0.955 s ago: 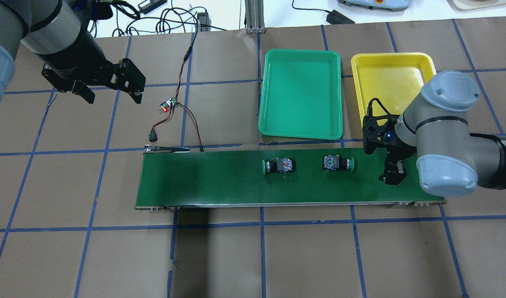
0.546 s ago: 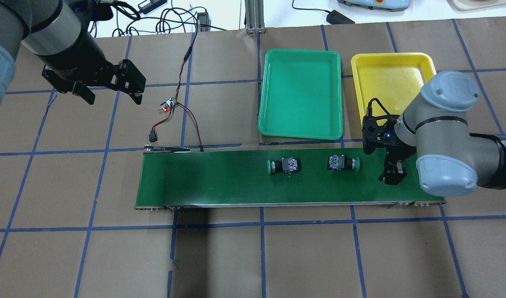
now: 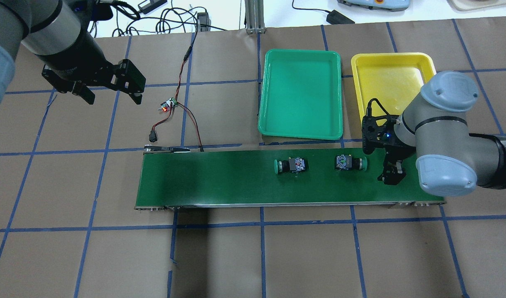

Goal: Sort buttons by color to trays
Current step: 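Grasp the green-capped button at the belt end with the right gripper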

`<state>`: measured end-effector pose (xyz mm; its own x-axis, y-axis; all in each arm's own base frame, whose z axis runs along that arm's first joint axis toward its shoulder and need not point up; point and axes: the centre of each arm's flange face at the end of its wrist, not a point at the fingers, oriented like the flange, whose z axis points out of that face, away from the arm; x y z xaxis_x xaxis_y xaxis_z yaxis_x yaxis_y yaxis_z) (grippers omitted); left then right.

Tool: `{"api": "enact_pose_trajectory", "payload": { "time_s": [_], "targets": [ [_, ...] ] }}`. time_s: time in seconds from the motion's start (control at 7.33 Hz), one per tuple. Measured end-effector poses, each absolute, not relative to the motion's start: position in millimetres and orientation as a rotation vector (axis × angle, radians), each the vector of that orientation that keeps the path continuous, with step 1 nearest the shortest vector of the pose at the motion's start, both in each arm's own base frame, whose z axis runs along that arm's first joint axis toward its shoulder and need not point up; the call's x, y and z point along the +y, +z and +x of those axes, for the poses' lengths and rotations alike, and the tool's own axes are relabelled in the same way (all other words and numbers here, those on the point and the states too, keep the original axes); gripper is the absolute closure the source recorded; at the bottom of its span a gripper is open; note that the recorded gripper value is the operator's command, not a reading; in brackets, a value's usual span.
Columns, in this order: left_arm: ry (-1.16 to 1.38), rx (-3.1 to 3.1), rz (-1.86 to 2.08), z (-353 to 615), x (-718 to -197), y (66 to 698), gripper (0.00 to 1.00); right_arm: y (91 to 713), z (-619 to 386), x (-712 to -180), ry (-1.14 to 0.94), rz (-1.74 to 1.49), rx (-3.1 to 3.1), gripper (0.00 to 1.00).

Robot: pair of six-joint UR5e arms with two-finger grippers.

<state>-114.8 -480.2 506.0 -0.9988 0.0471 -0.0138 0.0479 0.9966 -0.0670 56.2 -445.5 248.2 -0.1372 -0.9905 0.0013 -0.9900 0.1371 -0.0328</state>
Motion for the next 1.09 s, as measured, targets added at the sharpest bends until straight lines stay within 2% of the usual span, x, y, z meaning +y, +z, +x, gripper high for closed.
{"api": "enact_pose_trajectory", "payload": {
  "time_s": [0.41,0.55,0.96,1.09],
  "targets": [
    [-0.106,3.127,0.073,-114.8,-480.2,506.3,0.0,247.6,56.4,-445.2,-0.04,-2.045,2.354,0.01],
    [-0.107,3.127,0.073,-114.8,-480.3,506.6,0.0,247.3,56.4,-445.2,-0.04,-2.045,2.353,0.05],
    [-0.108,3.127,0.073,-114.8,-480.3,506.5,0.0,247.2,56.4,-445.6,-0.04,-2.046,2.352,0.32],
    [-0.11,3.126,0.073,-114.8,-480.4,506.1,0.0,247.4,56.4,-445.6,-0.041,-2.045,2.353,0.55]
  ]
}}
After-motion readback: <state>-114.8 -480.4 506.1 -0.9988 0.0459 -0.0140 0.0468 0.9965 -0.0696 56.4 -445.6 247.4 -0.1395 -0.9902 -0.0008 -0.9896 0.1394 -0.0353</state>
